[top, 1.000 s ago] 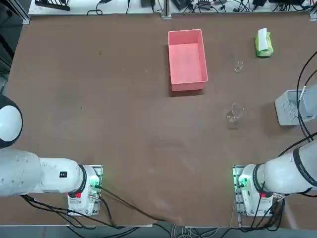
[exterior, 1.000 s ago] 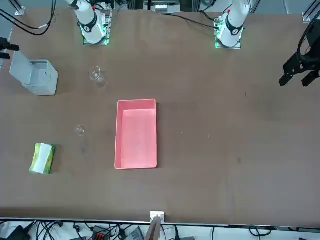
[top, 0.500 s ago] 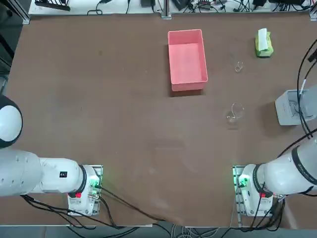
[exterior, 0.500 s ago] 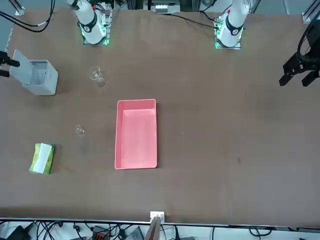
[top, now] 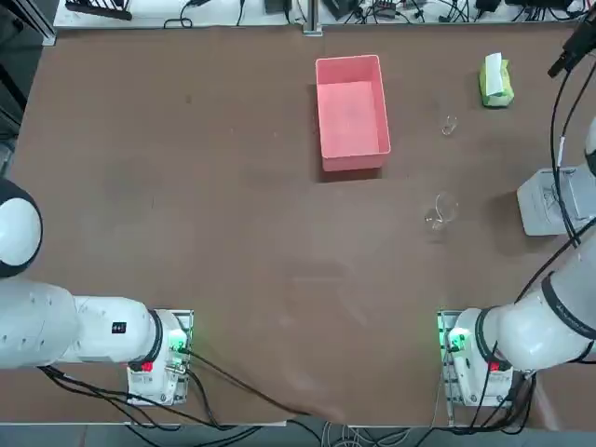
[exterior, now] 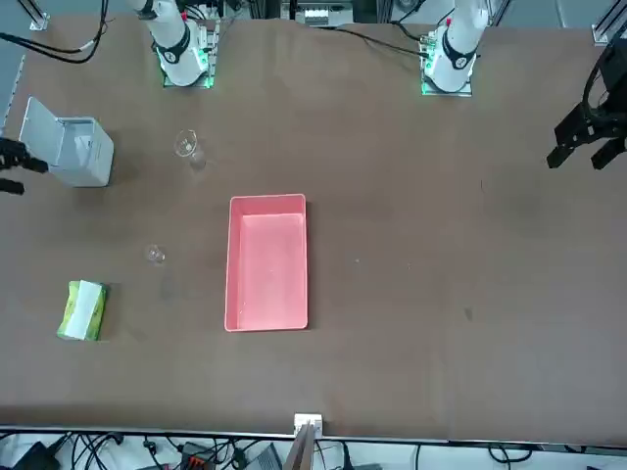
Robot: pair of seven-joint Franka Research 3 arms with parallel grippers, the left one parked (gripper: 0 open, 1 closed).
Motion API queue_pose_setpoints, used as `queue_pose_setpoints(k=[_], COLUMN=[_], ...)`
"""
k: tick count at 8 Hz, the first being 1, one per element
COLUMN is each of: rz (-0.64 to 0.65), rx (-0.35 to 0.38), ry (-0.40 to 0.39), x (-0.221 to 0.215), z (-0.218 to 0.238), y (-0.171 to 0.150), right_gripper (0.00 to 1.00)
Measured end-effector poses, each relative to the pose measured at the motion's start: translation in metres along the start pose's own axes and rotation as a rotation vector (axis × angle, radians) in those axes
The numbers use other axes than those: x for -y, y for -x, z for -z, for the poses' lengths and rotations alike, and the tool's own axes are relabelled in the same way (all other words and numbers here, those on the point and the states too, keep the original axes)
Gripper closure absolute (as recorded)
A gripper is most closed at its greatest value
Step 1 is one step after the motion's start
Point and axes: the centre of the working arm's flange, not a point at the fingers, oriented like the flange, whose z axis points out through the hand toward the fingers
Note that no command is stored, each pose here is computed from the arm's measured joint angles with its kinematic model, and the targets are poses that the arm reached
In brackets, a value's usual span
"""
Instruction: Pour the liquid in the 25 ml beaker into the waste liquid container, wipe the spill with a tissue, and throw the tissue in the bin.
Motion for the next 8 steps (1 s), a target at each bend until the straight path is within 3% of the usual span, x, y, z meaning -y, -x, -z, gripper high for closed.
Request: queue_pose_setpoints(k=[3, 5, 8], rz=[-0.065, -0.100, -0.256], rx=[0.015, 0.042, -0.028], ry=[0.038, 0.120, 0.225], x=[0.063, 0.106, 0.153], z=[-0.013, -0.018, 0.018], y=[-0.068, -0.105, -0.113], right_gripper=[0.00, 0.00, 0.00])
